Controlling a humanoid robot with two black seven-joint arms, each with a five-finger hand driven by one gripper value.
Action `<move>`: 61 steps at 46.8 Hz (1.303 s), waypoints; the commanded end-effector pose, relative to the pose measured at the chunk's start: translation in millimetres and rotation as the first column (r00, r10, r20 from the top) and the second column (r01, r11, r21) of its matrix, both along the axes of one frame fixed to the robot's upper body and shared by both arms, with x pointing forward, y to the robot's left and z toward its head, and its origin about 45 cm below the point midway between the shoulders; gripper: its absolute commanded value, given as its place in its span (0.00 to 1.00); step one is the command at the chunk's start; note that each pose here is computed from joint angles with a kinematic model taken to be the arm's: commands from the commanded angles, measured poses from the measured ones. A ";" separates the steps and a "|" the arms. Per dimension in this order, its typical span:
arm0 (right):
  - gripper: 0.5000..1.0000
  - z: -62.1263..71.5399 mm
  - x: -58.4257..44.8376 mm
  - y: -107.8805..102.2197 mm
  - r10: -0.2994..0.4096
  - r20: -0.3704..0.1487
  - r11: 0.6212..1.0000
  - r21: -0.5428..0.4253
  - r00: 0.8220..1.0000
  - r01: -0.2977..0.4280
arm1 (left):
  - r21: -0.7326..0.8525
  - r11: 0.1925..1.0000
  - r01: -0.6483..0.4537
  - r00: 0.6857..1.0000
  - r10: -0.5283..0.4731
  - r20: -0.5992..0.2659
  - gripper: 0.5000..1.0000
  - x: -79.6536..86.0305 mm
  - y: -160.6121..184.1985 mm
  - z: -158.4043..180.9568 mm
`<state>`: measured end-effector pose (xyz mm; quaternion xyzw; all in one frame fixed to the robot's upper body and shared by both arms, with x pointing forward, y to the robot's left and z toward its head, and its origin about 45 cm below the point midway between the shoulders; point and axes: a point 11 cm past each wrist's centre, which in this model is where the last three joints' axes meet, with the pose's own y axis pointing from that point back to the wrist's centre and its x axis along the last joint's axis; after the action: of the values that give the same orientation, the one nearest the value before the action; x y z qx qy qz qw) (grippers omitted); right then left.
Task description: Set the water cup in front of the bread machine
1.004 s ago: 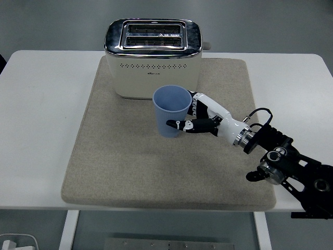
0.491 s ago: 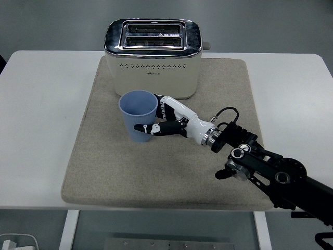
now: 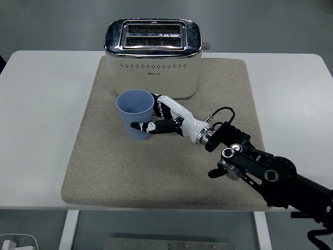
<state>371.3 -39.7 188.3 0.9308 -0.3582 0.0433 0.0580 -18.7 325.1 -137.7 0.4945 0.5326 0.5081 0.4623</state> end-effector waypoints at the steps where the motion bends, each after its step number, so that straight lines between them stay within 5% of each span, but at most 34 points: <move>1: 0.21 0.0 -2.1 4.1 0.004 -0.003 1.000 0.010 1.000 -0.004 | 0.000 1.000 0.000 1.000 0.000 0.000 1.00 0.0 0.0 0.0; 12: 0.43 -8.1 -6.0 0.7 -0.027 -0.020 0.999 0.022 0.999 0.027 | 0.000 1.000 0.000 1.000 0.000 0.000 1.00 0.0 0.0 0.0; 26: 0.59 -7.0 -6.0 -2.5 -0.038 -0.027 0.998 0.039 0.999 0.039 | 0.000 1.000 0.000 1.000 0.000 0.000 1.00 0.0 0.0 0.0; 30: 0.72 -7.0 -6.2 -2.5 -0.039 -0.030 0.998 0.043 0.999 0.040 | 0.000 1.000 0.000 1.000 0.000 0.000 1.00 0.0 0.0 0.0; 61: 0.85 -5.5 -7.0 -4.9 -0.041 -0.012 0.997 0.070 0.999 0.042 | 0.000 1.000 0.000 1.000 0.000 0.000 1.00 0.0 0.0 0.0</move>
<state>364.3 -44.6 182.8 0.9248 -0.3786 0.0244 0.0282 -18.7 325.1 -137.7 0.4944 0.5326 0.5080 0.4624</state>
